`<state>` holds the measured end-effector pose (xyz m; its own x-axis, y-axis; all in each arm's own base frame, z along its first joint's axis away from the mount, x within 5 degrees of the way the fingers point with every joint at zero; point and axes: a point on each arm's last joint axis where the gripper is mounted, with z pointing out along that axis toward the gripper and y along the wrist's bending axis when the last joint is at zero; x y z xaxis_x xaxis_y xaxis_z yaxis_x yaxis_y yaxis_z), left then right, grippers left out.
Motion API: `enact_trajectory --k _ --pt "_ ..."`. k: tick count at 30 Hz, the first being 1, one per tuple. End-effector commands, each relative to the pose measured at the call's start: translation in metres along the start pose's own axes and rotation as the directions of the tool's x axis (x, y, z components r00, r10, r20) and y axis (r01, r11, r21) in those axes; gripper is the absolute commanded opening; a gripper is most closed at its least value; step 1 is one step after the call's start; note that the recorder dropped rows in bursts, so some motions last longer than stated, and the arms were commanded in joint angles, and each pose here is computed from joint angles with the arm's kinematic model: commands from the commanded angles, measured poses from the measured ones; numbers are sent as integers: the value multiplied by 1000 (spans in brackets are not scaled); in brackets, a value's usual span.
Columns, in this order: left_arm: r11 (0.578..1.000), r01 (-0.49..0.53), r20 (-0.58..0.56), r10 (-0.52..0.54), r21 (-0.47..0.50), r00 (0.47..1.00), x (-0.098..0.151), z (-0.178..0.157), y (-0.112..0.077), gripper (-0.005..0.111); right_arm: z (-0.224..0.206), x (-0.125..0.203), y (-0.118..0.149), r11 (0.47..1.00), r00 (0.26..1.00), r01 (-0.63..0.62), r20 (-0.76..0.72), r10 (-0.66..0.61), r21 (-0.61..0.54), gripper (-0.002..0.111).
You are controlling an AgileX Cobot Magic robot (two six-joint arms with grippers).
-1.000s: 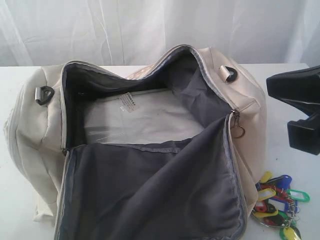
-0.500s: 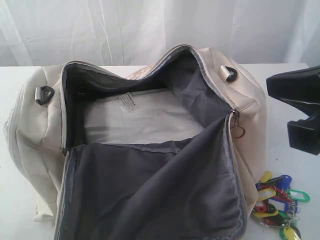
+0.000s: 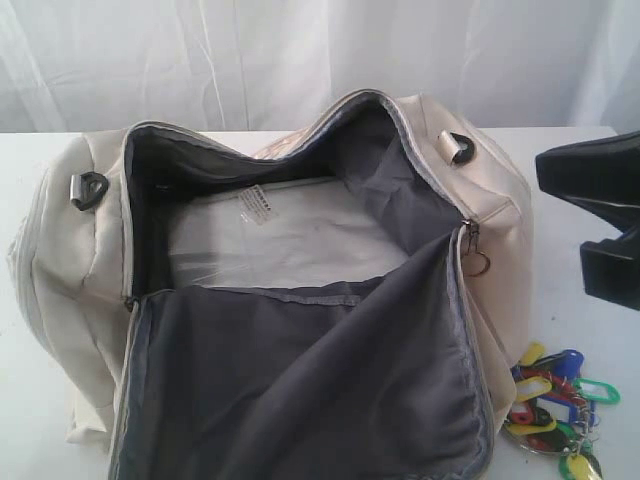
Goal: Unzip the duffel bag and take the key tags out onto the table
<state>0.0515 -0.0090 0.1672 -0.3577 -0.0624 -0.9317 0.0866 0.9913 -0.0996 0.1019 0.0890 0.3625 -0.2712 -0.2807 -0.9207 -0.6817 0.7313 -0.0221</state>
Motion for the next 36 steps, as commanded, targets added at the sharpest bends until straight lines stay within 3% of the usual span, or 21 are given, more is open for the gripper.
enact_trajectory --k 1,9,19,29,36 --pt "1000 11 9 -11 9 1000 0 0 -1 0 -20 -1 -6 998 997 -20 72 15 56 0" --pt "1000 11 9 -11 9 1000 0 0 -1 0 -81 3 -5 985 959 -51 285 2 167 0" --pt "1000 11 9 -11 9 1000 0 0 -1 0 -118 13 4 983 909 -47 416 -32 178 0" --pt "1000 11 9 -11 9 1000 0 0 -1 0 -115 17 3 981 902 -44 429 -41 188 0" --pt "1000 11 9 -11 9 1000 0 0 -1 0 -74 60 -3 979 929 -52 368 -25 198 0"
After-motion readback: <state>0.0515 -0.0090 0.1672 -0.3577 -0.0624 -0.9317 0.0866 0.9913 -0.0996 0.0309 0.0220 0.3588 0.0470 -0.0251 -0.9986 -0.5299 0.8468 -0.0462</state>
